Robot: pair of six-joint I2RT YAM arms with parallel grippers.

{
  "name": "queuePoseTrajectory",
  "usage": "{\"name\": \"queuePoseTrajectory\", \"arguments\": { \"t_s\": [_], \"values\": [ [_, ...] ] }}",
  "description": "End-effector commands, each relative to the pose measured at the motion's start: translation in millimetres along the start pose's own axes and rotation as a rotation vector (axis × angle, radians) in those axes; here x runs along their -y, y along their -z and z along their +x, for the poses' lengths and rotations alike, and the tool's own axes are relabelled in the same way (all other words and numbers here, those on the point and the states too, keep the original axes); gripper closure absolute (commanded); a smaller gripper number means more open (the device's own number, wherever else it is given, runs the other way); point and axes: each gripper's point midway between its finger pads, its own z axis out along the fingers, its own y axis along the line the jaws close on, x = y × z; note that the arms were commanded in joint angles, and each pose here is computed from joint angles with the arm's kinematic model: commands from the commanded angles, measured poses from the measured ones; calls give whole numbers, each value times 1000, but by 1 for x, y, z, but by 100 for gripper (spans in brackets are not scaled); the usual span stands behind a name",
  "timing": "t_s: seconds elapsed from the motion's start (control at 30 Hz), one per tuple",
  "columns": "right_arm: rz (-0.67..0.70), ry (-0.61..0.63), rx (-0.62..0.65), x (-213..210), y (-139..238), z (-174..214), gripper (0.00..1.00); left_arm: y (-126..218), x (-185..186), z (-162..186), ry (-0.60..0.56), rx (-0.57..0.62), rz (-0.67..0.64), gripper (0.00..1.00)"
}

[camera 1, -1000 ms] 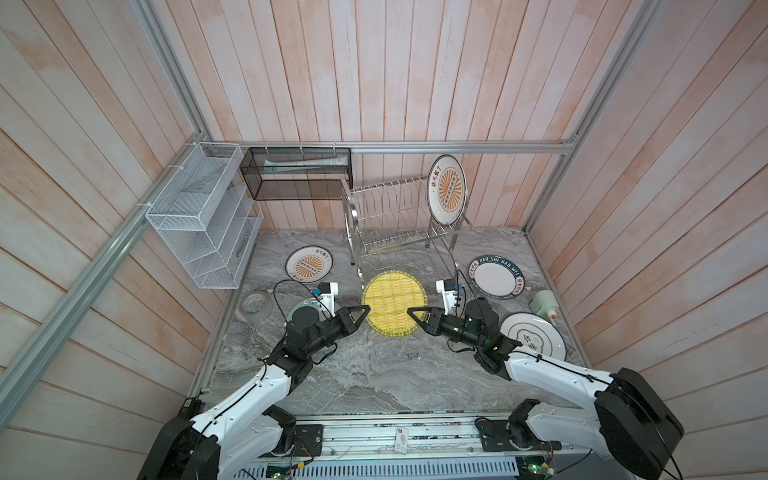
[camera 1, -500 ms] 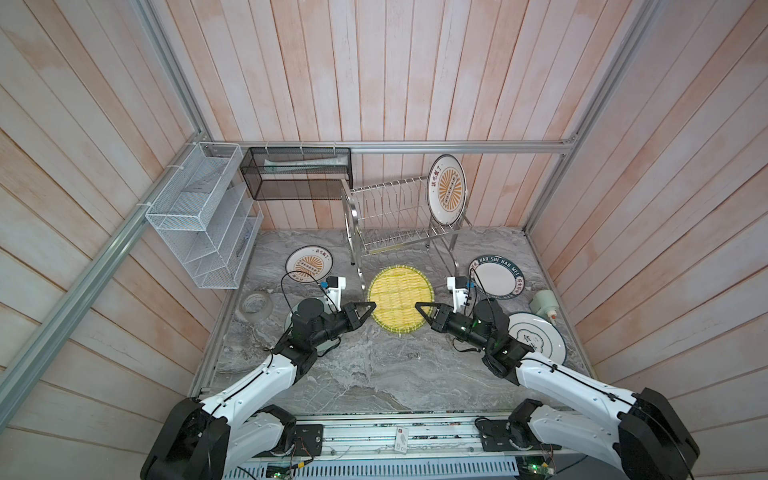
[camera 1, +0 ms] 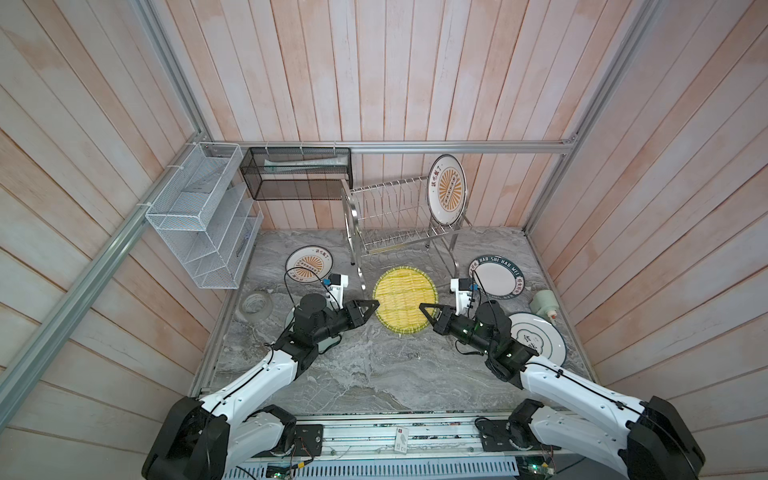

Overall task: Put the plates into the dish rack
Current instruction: 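Lift the tray upright with the right gripper while the left releases it, then carry the upright tray with the right gripper to the rack beside the sunburst plate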

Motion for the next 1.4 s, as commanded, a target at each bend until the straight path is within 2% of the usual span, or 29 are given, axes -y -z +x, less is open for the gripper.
{"name": "queuePoseTrajectory", "arguments": {
  "t_s": [0.0, 0.23, 0.47, 0.9, 1.13, 1.37],
  "values": [
    [13, 27, 22, 3, 0, -2, 100, 2, 11, -8, -43, 12, 9, 59],
    [61, 79, 6, 8, 2, -2, 100, 9, 5, -8, -65, 27, -46, 59],
    [58, 216, 38, -9, 20, -18, 100, 20, 1, -14, -126, 46, -125, 58],
    [-61, 466, 150, -88, 58, -72, 100, 33, 37, -19, -173, 67, -21, 59],
    [-124, 537, 267, -129, 71, -109, 100, 40, 44, -15, -185, 72, 3, 59],
    [-95, 600, 394, -152, 79, -147, 100, 49, 53, -16, -208, 90, 15, 59]
  ]
}}
